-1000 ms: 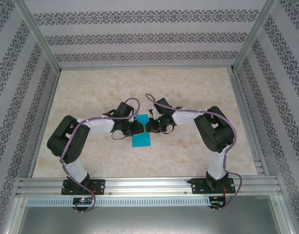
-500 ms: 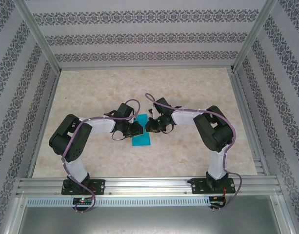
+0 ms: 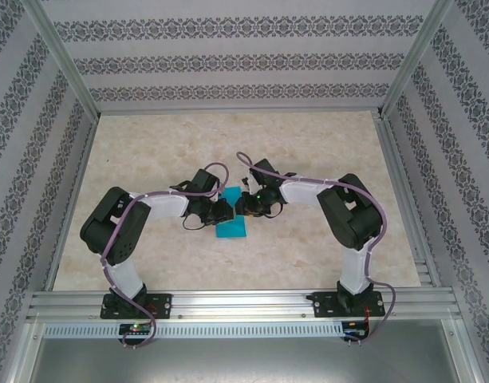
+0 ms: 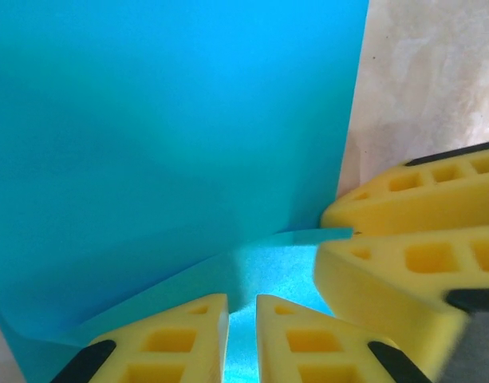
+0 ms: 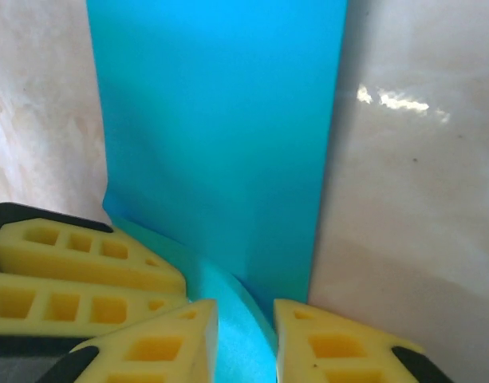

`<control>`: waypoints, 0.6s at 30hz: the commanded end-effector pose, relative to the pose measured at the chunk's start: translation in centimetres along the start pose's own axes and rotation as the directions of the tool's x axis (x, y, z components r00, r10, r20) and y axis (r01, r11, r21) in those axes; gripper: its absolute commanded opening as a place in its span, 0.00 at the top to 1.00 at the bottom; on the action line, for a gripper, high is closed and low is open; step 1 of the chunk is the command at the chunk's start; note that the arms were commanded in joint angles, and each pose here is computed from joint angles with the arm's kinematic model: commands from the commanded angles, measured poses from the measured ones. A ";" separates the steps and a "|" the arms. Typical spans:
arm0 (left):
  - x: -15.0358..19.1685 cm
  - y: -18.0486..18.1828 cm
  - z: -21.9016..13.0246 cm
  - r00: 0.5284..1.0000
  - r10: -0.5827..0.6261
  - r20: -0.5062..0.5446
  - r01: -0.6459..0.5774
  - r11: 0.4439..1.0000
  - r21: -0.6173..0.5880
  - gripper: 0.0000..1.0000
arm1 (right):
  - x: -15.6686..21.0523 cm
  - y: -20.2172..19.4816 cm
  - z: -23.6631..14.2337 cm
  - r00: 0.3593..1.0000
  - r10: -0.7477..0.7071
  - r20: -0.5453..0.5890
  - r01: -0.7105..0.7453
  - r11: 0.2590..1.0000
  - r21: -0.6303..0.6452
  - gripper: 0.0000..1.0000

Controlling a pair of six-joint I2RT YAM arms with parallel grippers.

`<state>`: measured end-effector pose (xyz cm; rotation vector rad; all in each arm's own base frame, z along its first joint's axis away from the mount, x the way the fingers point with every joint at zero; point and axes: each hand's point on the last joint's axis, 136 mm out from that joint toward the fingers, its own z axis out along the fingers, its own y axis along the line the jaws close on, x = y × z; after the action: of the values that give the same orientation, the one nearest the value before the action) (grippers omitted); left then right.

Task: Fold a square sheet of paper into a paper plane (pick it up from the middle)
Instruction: Fold the triangle a second time at the center of the table.

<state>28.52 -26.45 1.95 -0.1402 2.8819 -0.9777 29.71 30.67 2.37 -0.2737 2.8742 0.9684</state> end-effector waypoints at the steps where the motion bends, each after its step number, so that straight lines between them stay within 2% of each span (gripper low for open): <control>1: 1.7 2.6 0.8 0.998 -0.046 -0.038 0.042 0.994 -0.097 0.83 | -1.0 1.0 -2.8 0.996 -0.015 0.091 0.013 1.000 0.027 0.70; 7: 1.9 3.3 0.9 0.998 -0.062 -0.032 0.058 0.991 -0.121 0.83 | 0.9 1.1 -4.1 0.994 -0.033 0.100 0.028 0.998 0.053 0.73; 13: 1.9 3.5 1.0 0.997 -0.069 -0.027 0.065 0.990 -0.121 0.83 | 3.8 2.5 -3.1 0.997 -0.061 0.050 0.059 0.997 0.050 0.83; 18: 2.1 3.7 1.2 0.997 -0.075 -0.030 0.071 0.990 -0.120 0.84 | 4.7 3.3 -1.8 0.997 -0.071 0.019 0.070 0.997 0.045 0.86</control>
<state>28.45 -26.30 1.65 -0.1705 2.8822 -0.9690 24.22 31.39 5.60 -0.3807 2.8351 0.9143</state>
